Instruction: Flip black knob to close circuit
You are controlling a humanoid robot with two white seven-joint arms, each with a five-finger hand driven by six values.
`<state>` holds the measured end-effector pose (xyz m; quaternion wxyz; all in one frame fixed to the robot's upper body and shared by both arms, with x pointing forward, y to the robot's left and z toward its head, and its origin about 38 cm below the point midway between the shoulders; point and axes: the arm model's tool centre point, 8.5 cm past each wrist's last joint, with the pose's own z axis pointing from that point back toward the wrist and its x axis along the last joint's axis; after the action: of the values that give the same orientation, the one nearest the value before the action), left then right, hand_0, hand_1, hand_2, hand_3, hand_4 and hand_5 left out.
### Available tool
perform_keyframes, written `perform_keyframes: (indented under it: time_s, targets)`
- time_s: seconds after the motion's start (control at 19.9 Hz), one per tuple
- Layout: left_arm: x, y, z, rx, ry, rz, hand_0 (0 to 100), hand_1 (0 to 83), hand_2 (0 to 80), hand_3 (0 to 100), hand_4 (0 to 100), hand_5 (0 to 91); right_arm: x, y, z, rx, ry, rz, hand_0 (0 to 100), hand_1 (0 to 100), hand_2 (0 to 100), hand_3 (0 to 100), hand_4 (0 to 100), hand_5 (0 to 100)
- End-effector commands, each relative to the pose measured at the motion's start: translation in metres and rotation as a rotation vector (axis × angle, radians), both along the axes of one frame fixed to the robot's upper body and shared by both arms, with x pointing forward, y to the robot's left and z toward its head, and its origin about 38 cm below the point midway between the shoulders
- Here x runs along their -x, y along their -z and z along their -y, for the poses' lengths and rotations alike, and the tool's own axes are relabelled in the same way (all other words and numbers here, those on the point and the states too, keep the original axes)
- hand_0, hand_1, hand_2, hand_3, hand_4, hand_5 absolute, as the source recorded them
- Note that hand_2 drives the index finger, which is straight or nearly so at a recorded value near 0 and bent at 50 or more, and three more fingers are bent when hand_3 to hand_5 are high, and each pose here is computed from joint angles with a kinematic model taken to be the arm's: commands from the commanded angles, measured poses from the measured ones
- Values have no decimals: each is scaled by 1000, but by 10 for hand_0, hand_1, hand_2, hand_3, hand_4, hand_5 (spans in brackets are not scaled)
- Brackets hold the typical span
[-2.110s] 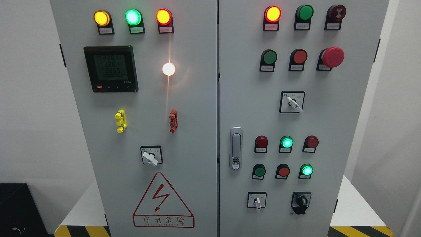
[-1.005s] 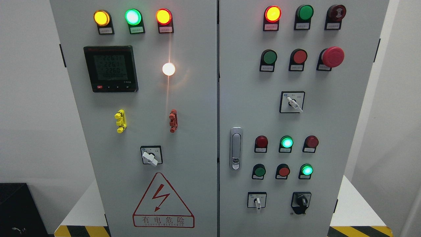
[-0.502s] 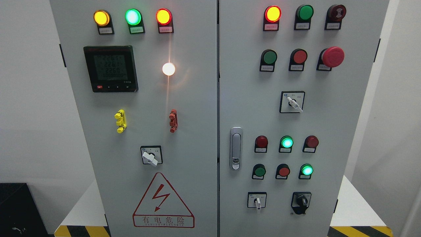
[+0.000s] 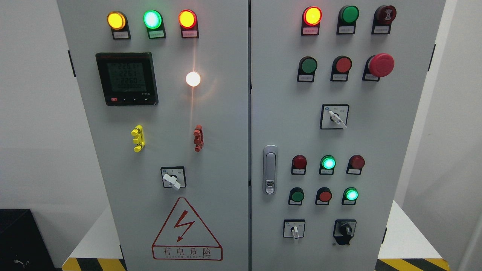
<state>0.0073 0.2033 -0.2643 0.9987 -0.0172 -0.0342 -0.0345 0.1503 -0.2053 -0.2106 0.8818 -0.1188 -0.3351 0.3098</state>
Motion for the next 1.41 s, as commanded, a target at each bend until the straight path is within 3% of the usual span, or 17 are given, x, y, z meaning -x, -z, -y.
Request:
perform_keyframes:
  time_s: [0.0,0.35,0.6,0.85,1.36]
  targets:
    - [6,0,0,2,-2,2,120,556,0,0,0,0,-92,-96,9,181,-110,386,0,0,887,1000,844,880]
    - [6,0,1,3,-2,2,120,556,0,0,0,0,-131,-161,28,305,-87,581,0,0,890,1000,861,907]
    - [6,0,1,3,-2,2,120,556,0,0,0,0,-158,-215,29,406,-96,687,0,0,887,1000,871,916]
    - [6,0,1,3,-2,2,120,556,0,0,0,0,-172,-252,35,525,-78,672,0,0,887,1000,879,921]
    - [6,0,1,3,-2,2,120,556,0,0,0,0,-205,-306,36,559,-29,746,0,0,891,1000,883,923]
